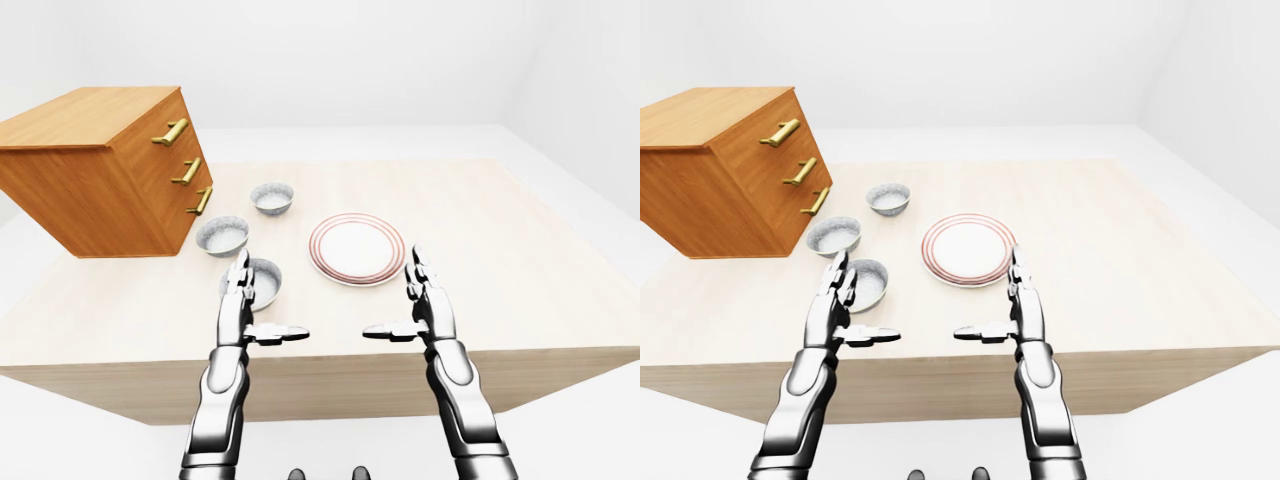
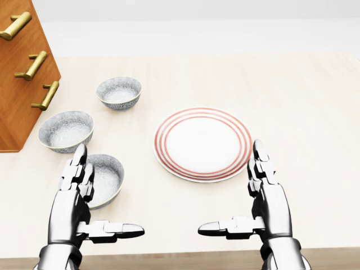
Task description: Put the bowl at the front on the plate.
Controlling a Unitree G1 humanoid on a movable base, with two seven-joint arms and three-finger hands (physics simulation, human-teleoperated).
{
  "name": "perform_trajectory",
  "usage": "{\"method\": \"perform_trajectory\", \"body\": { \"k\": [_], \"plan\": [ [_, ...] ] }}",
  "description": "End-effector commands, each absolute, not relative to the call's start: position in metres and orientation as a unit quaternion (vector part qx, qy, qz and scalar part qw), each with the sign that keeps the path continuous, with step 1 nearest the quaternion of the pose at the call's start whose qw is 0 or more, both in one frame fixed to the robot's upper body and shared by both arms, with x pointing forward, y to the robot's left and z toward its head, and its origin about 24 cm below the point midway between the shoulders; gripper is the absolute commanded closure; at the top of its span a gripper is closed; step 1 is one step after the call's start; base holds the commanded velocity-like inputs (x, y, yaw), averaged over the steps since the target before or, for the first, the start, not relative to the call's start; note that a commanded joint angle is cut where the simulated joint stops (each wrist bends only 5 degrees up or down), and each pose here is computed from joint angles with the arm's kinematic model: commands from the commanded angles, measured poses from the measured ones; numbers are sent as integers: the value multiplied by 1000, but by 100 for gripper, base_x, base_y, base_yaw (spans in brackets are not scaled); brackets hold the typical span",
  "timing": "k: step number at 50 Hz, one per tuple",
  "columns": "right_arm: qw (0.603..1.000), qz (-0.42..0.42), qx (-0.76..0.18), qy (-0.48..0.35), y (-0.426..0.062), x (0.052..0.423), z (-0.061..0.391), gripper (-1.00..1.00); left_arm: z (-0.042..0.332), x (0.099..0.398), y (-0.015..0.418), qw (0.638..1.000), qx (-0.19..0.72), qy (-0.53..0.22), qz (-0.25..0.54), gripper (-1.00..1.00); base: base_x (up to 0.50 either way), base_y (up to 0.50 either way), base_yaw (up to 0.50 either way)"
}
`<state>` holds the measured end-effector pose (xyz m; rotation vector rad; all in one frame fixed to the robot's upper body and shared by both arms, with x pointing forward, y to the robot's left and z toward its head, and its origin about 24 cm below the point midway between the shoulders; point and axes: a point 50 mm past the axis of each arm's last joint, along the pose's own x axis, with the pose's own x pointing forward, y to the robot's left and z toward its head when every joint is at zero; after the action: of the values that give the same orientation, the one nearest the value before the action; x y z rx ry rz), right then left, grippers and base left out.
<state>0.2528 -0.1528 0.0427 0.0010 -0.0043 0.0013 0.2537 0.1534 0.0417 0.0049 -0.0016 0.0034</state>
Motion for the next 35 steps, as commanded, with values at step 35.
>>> {"method": "perform_trajectory", "body": {
  "k": [35],
  "plan": [
    [998, 16, 9, -66, -160, 234, 83, -100, 75, 241, 166, 999, 14, -46, 10, -98, 1, 0, 0]
  ]
}}
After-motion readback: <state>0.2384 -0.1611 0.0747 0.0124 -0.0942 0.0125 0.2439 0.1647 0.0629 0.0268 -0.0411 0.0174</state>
